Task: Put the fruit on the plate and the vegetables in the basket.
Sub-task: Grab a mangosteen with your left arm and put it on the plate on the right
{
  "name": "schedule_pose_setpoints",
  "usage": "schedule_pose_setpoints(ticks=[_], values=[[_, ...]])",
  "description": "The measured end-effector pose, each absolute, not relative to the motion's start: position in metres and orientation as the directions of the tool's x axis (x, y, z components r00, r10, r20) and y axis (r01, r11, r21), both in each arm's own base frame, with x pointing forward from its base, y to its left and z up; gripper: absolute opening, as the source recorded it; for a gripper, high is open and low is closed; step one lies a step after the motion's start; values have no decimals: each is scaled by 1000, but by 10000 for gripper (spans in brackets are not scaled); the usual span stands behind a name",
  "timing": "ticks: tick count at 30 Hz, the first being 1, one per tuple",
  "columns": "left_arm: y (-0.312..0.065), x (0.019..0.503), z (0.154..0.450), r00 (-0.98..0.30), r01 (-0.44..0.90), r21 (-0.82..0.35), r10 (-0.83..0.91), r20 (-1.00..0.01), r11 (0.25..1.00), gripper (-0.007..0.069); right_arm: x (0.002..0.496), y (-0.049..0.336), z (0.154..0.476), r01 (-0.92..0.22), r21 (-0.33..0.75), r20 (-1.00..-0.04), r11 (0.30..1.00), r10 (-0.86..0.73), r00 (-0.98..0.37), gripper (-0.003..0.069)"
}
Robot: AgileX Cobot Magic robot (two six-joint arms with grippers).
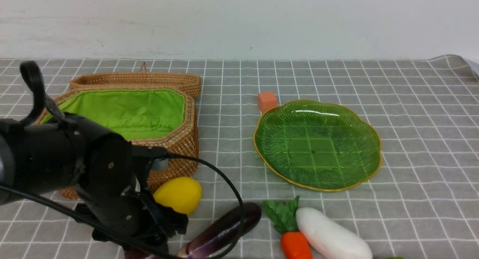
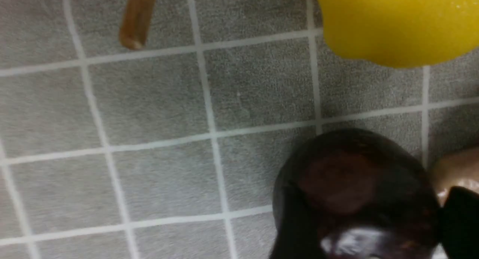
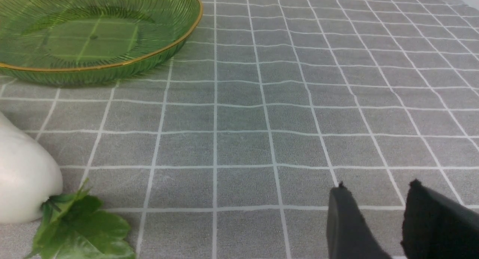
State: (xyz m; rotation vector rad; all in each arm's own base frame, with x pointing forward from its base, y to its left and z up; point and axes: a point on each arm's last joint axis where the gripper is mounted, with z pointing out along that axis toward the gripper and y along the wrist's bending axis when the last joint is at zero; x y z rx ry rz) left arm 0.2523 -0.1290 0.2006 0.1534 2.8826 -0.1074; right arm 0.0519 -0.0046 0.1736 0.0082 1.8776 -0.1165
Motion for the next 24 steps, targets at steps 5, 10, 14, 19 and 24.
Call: schedule_pose_setpoints(ticks=[5,10,14,19,24], values=[[-125,249,225,-957,135,-27,123,-263,990,20,52,-5,174,65,-77,-951,995,-53,-305,240],[-122,248,257,-942,132,-29,116,-314,991,-13,52,-5,174,65,-77,-951,995,-53,-305,240],[-120,248,279,-933,104,-26,88,-349,994,-10,52,-5,174,65,-77,-951,995,-53,-305,240],[-120,247,269,-957,89,-10,82,-277,996,113,52,-5,174,65,-77,-951,995,-53,-306,240],[-125,254,252,-969,75,-10,70,-236,997,328,52,-5,174,65,-77,-951,995,-53,-306,240]])
